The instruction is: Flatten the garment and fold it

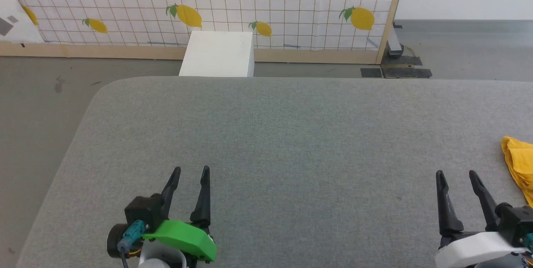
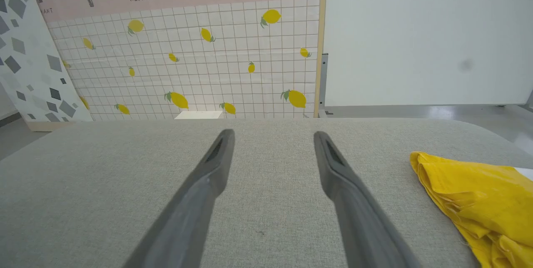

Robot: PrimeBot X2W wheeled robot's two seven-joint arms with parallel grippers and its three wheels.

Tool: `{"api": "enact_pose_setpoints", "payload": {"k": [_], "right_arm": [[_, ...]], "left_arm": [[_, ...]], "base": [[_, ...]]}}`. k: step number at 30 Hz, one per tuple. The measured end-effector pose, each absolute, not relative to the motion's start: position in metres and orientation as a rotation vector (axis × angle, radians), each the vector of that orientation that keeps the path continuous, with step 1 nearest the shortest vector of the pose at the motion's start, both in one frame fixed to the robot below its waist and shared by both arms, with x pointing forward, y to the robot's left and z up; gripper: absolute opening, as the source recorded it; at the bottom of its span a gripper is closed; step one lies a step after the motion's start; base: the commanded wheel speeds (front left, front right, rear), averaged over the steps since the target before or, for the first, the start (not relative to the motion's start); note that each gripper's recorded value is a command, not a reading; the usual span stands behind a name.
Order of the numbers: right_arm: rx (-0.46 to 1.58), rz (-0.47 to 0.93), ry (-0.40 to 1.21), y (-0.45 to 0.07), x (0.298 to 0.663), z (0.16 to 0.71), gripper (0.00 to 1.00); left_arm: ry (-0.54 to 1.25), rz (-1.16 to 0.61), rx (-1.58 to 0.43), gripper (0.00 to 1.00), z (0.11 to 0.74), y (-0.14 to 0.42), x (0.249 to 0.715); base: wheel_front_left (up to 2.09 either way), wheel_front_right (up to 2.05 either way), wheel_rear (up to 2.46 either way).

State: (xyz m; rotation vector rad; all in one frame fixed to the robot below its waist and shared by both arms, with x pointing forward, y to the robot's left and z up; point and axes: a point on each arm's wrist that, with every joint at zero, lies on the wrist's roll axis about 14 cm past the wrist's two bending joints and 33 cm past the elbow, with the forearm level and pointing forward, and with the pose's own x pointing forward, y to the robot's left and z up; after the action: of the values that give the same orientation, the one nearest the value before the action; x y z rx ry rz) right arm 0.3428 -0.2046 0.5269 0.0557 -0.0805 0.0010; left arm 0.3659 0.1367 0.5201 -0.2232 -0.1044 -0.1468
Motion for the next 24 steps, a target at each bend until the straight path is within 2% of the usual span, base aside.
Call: {"api": "enact_pose_setpoints", "payload": {"k": [24], "right_arm": [[0.053,0.009,-0.063,-0.2018,0.3435,0.5237,0.00]], "left_arm": [[-0.095,-0.143,-0.210,0.00,0.5214,0.1382,0.3683]], "base": [[0.00,0.00,0.00]]}}
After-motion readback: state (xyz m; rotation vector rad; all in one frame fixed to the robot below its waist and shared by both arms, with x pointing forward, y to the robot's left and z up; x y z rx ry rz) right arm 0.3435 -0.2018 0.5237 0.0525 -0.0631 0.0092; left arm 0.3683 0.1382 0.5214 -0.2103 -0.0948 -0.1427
